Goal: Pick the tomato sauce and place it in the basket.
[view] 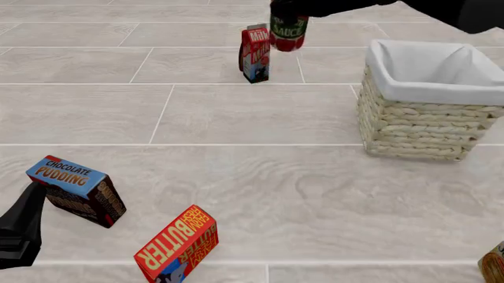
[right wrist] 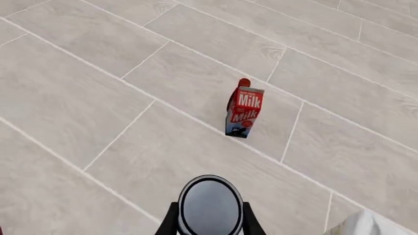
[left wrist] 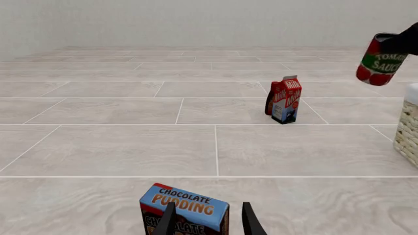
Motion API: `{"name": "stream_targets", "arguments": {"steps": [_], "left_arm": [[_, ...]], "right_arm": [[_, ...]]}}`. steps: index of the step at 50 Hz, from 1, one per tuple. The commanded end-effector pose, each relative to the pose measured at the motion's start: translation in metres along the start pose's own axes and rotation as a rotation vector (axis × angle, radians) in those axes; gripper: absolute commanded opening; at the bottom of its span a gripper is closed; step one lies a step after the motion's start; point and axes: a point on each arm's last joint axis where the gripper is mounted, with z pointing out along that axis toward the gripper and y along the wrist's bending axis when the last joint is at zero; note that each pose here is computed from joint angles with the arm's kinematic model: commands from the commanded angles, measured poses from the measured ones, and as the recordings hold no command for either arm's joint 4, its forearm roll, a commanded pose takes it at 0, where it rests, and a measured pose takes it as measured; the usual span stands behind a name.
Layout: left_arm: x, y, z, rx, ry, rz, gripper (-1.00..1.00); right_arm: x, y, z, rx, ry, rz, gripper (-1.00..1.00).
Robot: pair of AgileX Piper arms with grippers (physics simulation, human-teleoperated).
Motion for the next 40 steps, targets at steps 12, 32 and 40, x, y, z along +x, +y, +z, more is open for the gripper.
{"name": "stream_targets", "arguments": {"steps": [12,32,40], "left_arm": [[0.000,0.000,0.000,0.000,0.000,0.000,1.00],[0.000,0.000,0.000,0.000,0.000,0.000,1.00],[0.000,0.000,0.000,0.000,0.000,0.000,1.00]], "right_arm": [[-0.016,-0.045,-0.115,0.141,-0.090,-0.002,-1.00],[0.008,-0.081,-0.174,0.314,-0.102,0.059,-1.00],[0.020,-0.090,-0.187,0.368,-0.091,0.077,-1.00]]}}
